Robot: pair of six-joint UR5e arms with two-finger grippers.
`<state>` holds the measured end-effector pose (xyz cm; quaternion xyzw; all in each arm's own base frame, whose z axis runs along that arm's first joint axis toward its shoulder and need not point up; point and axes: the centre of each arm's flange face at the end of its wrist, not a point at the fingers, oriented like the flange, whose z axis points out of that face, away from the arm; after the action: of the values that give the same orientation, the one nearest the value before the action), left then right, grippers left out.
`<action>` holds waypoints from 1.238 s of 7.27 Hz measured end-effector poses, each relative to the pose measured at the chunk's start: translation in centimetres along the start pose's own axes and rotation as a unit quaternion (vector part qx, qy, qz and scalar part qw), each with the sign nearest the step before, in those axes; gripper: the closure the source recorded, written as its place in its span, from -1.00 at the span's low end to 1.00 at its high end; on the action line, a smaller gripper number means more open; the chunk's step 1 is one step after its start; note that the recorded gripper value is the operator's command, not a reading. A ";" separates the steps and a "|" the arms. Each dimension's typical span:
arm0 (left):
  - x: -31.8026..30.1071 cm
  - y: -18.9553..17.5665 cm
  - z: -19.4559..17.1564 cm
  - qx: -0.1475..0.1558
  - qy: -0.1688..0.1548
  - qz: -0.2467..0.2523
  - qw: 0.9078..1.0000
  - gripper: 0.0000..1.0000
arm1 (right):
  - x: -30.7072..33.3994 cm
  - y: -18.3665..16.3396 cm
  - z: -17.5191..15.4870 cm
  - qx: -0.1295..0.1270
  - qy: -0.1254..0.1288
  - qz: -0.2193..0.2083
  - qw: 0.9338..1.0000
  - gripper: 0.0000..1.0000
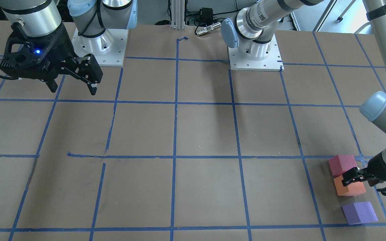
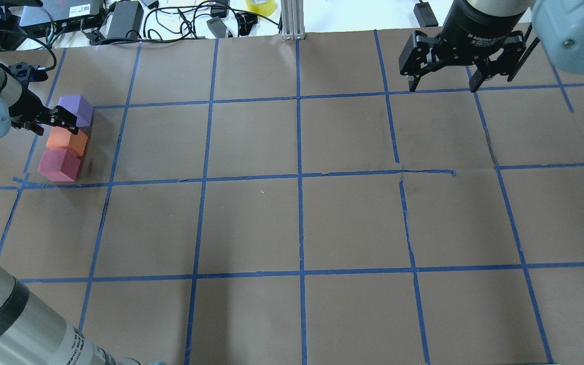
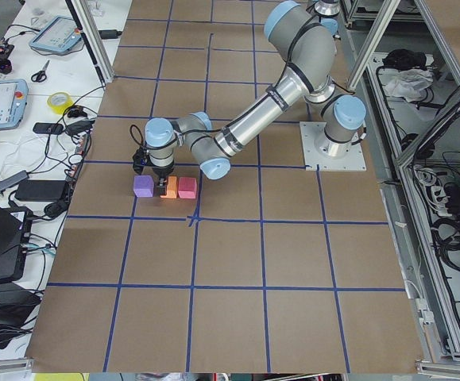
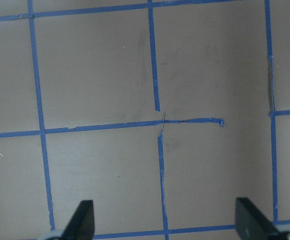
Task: Arrange blocks in a line
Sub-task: 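Open the left gripper and raise it away from the blocks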
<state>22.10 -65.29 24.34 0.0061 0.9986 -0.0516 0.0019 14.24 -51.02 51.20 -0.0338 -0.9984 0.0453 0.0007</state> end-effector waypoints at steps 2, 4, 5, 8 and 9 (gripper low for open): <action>3.4 1.7 -9.3 -0.018 0.013 0.007 1.000 -1.00 | 0.0 0.0 0.0 0.000 0.000 0.000 1.000 -1.00; 9.7 4.8 -18.8 -0.022 0.016 0.023 0.999 -1.00 | 0.0 0.0 0.0 0.000 0.000 0.001 1.000 -1.00; 13.7 6.3 -21.7 -0.028 0.018 0.009 0.999 -1.00 | 0.1 0.0 0.0 0.000 0.001 0.001 1.000 -1.00; 28.4 8.7 -25.6 -0.028 0.005 -0.023 0.999 -1.00 | 0.1 -0.1 0.0 0.001 0.002 0.001 1.000 -1.00; 32.8 9.5 -25.9 -0.025 -0.002 -0.016 1.000 -1.00 | 0.1 -0.1 0.0 0.000 0.002 0.001 1.000 -1.00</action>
<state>-10.65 -52.77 49.00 -0.0106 0.9996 -0.0263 0.0027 14.13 -51.07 51.19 -0.0346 -0.9984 0.0457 0.0022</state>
